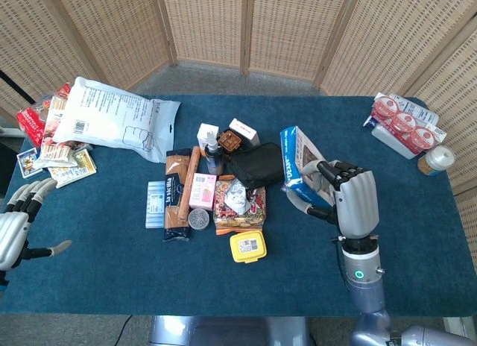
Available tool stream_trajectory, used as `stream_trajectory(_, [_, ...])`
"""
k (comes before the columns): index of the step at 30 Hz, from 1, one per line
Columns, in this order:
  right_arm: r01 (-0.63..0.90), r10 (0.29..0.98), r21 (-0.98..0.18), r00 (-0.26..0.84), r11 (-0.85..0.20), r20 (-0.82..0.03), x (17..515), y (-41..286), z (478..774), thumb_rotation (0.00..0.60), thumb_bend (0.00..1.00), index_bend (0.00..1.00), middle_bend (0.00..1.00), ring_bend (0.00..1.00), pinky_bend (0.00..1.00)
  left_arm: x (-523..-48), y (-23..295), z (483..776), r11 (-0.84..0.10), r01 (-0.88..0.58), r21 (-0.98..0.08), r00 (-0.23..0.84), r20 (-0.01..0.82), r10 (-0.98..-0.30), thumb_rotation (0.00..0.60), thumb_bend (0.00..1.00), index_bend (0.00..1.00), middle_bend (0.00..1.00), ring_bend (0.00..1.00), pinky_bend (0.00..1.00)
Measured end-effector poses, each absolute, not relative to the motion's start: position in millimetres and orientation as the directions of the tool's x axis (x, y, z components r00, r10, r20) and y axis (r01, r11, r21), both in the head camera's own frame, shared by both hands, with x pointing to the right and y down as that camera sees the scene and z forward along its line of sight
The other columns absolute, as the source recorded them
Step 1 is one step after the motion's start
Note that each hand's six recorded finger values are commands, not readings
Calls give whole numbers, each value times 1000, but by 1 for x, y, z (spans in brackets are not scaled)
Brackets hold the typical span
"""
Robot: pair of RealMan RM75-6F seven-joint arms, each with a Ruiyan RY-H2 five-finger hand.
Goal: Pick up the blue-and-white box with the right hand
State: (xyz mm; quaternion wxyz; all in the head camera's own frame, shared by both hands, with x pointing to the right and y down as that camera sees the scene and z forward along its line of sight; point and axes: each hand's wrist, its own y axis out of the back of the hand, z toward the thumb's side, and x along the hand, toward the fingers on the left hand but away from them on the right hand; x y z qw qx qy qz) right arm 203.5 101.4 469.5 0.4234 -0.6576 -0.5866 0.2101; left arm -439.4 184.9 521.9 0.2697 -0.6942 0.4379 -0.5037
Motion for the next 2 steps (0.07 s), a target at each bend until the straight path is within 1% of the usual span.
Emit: stream_trajectory(2, [587,945,-808,237,46,226,198,99,463,600,133,533,780,721,775,-439,185,522,-472,-335,-815,110,464,-879,600,6,0,0,0,0])
